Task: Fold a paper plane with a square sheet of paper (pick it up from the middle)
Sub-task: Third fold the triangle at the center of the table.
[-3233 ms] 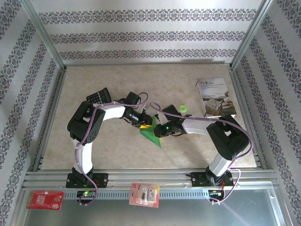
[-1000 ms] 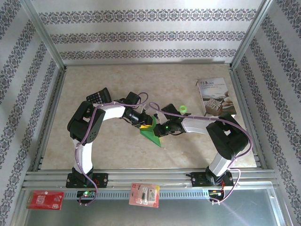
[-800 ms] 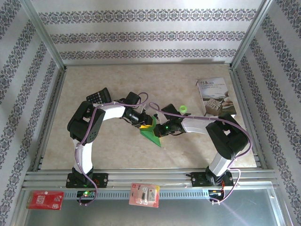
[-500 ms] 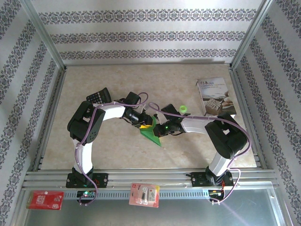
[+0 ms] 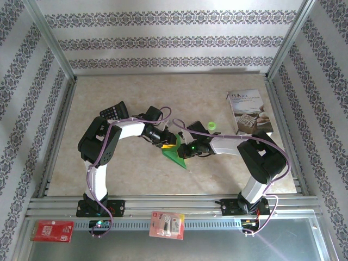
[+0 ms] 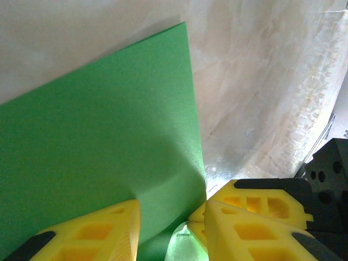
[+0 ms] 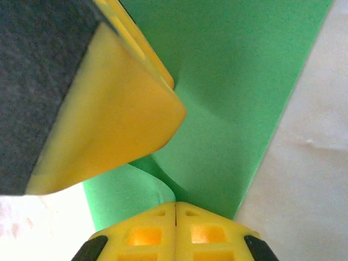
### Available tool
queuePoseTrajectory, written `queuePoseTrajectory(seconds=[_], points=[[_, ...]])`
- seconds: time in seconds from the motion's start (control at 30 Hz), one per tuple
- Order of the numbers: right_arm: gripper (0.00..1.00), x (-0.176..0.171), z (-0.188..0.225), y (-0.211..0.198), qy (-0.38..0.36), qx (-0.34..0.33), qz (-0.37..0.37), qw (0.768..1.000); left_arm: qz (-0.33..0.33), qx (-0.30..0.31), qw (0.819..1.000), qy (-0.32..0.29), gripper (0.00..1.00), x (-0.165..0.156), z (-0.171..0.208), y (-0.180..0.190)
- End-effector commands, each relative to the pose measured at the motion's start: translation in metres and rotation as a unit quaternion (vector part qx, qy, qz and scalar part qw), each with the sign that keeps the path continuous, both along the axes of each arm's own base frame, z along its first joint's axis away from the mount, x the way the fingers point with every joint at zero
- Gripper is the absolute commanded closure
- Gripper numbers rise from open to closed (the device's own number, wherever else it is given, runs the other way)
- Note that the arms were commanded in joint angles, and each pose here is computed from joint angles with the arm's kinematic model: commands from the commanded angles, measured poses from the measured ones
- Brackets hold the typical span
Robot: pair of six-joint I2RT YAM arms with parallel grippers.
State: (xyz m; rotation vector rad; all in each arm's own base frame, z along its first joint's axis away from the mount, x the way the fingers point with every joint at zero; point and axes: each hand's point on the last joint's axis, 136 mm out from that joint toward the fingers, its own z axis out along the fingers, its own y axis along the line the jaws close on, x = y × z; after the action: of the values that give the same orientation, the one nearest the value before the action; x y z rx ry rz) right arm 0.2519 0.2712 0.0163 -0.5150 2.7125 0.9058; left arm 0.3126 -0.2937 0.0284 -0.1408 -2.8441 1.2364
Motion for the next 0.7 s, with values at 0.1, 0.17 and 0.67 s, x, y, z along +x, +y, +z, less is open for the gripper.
queuePoseTrajectory(seconds=[0.1,0.17,0.67], points=[[0.95,-0.011,-0.014,-0.012,0.022,-0.020,-0.013,0.999,-0.007,0.034,0.999,0.021,0.64,-0.013,-0.025,0.004],[0.95,-0.013,-0.016,-0.013,0.024,-0.022,-0.015,0.999,-0.005,0.033,0.999,0.021,0.64,-0.012,-0.025,0.004],[0.98,-0.020,-0.034,-0.030,0.041,-0.052,-0.073,0.995,0.029,0.006,0.999,-0.032,0.55,0.033,0.022,-0.001]])
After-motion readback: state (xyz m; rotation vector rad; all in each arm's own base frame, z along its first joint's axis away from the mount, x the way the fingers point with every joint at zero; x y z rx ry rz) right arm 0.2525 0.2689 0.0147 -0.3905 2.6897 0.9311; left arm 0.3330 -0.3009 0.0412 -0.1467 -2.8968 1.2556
